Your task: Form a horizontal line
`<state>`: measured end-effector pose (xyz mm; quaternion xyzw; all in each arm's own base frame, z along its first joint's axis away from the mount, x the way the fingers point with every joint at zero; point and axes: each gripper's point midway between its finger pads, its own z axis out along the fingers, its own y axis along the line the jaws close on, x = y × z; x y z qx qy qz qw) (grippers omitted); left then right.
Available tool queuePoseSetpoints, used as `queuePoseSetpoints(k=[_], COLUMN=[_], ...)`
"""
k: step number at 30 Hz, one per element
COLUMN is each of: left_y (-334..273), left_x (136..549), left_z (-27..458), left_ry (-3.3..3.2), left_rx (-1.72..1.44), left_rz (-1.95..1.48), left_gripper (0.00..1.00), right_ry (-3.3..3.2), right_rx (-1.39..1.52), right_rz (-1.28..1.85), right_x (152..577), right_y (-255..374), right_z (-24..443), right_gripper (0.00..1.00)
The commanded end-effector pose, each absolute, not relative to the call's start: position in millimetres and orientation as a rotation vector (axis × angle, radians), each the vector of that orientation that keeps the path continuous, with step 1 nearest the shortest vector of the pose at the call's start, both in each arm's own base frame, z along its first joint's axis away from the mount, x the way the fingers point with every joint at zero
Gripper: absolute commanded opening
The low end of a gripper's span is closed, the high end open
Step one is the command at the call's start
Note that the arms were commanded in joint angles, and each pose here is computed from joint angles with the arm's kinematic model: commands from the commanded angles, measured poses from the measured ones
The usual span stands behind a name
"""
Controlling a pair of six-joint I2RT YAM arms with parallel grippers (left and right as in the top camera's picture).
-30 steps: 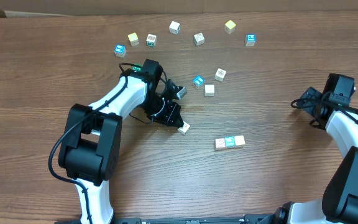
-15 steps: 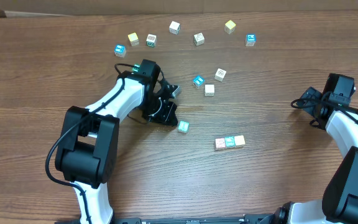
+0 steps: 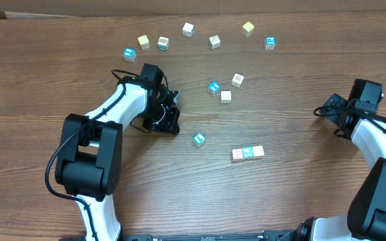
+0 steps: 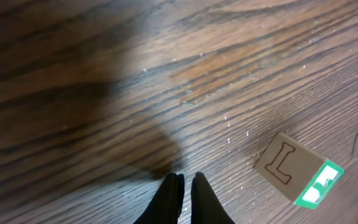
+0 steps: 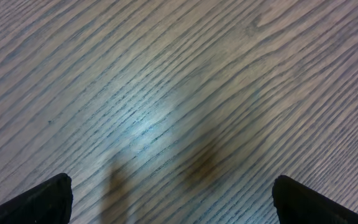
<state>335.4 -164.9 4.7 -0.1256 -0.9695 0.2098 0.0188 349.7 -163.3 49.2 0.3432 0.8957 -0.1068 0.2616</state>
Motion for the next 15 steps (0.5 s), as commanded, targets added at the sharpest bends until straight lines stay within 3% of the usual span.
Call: queuePoseSetpoints(k=[1, 7, 15], left_y=[-173, -192, -218], left_x=[346, 360, 345], left_z=[9, 16, 15], left_ry=[-3.043, -3.105, -3.075], left_rx=[-0.363, -0.377, -0.485], left_rz=[0.629, 0.645, 0.644], left_gripper=[0.06, 0.06, 0.07], right_ry=[2.411, 2.410, 2.411], right_rx=[0.932, 0.933, 0.932], right_rz=[-0.291, -0.291, -0.291], right_x=[352, 352, 352], right_y=[-166, -166, -166], right_z=[52, 52, 52], right_gripper=[1.00, 1.00, 1.00])
